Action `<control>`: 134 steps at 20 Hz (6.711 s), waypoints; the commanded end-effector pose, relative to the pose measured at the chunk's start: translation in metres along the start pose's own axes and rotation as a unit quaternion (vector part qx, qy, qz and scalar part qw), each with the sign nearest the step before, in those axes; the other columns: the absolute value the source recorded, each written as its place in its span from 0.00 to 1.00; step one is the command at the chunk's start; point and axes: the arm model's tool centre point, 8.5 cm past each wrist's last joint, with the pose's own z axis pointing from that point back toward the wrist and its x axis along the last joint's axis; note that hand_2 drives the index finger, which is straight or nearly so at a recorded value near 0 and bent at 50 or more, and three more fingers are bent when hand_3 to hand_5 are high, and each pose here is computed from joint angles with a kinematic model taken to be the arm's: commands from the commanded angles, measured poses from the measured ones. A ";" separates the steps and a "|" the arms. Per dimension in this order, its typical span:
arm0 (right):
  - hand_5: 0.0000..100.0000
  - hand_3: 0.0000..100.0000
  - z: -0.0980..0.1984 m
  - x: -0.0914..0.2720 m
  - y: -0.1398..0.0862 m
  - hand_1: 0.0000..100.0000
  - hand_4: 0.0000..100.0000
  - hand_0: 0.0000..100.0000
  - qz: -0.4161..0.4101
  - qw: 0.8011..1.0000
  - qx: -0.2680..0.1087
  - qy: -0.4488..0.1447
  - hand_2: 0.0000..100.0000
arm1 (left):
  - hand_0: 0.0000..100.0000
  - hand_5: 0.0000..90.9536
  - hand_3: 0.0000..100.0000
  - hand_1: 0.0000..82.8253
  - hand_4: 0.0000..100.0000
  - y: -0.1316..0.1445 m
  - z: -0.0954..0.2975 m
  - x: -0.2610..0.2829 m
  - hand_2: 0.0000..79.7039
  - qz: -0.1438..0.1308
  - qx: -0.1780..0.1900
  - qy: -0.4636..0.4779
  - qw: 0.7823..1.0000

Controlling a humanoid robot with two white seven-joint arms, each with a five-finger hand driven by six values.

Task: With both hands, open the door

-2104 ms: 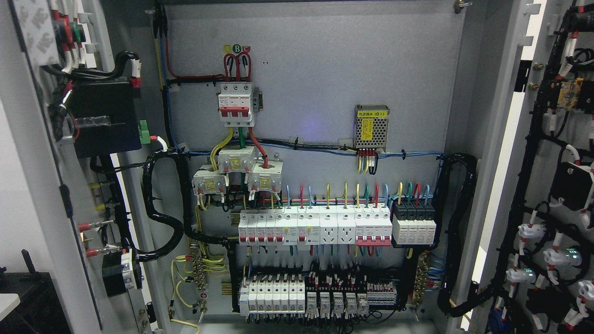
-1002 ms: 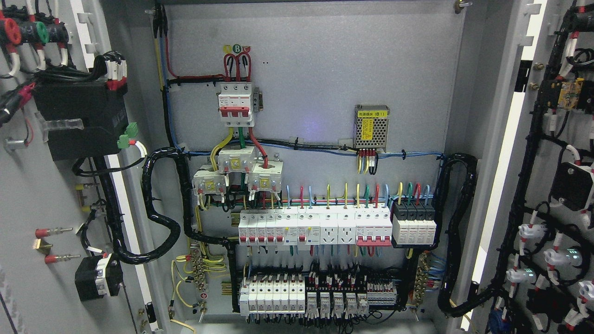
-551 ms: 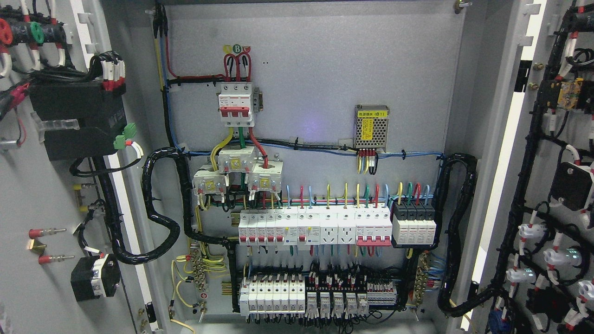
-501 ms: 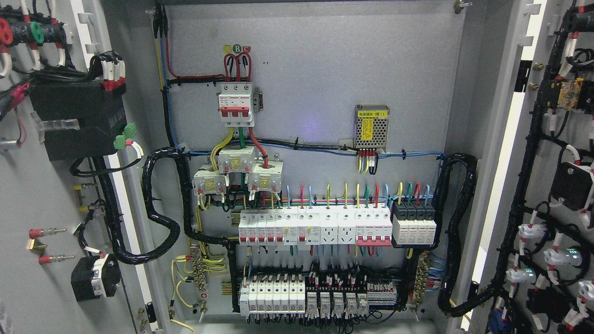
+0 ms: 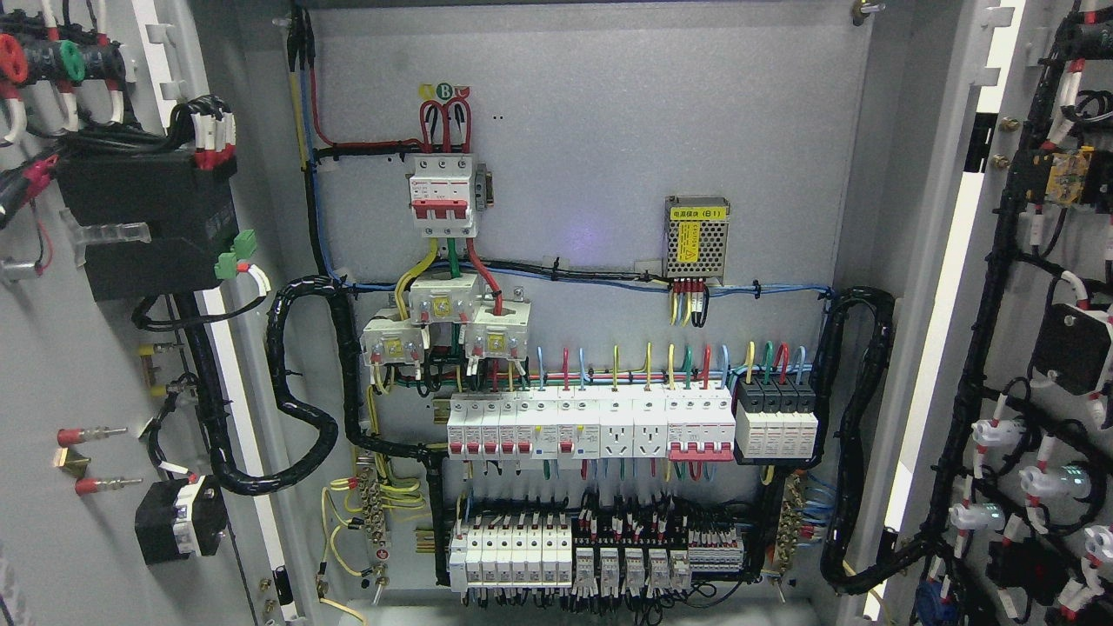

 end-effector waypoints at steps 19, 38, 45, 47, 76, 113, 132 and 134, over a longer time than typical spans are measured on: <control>0.00 0.00 0.251 -0.070 0.001 0.00 0.00 0.00 0.053 0.964 -0.260 0.030 0.00 | 0.00 0.00 0.00 0.00 0.04 -0.009 0.018 0.083 0.00 -0.070 0.005 -0.193 0.979; 0.00 0.00 0.338 0.005 0.018 0.00 0.00 0.00 0.190 0.921 -0.333 -0.068 0.00 | 0.00 0.00 0.00 0.00 0.04 -0.041 0.152 0.162 0.00 -0.187 -0.024 -0.458 0.869; 0.00 0.00 0.340 0.033 0.020 0.00 0.00 0.00 0.223 0.911 -0.332 -0.097 0.00 | 0.00 0.00 0.00 0.00 0.04 -0.055 0.197 0.167 0.00 -0.201 -0.055 -0.575 0.791; 0.00 0.00 0.340 0.041 0.018 0.00 0.00 0.00 0.233 0.906 -0.337 -0.109 0.00 | 0.00 0.00 0.00 0.00 0.04 -0.054 0.205 0.170 0.00 -0.212 -0.058 -0.589 0.777; 0.00 0.00 0.320 0.107 -0.009 0.00 0.00 0.00 0.315 0.864 -0.328 -0.217 0.00 | 0.00 0.00 0.00 0.00 0.04 -0.035 0.356 0.216 0.00 -0.239 -0.068 -0.818 0.518; 0.00 0.00 0.361 0.121 -0.036 0.00 0.00 0.00 0.324 0.851 -0.363 -0.195 0.00 | 0.00 0.00 0.00 0.00 0.04 0.019 0.420 0.228 0.00 -0.173 -0.051 -0.918 0.352; 0.00 0.00 0.385 0.131 -0.047 0.00 0.00 0.00 0.299 0.863 -0.352 -0.202 0.00 | 0.00 0.00 0.00 0.00 0.04 0.060 0.425 0.202 0.00 -0.151 -0.014 -0.935 0.322; 0.00 0.00 0.388 0.133 -0.049 0.00 0.00 0.00 0.300 0.863 -0.354 -0.202 0.00 | 0.00 0.00 0.00 0.00 0.04 0.063 0.427 0.201 0.00 -0.149 -0.009 -0.936 0.320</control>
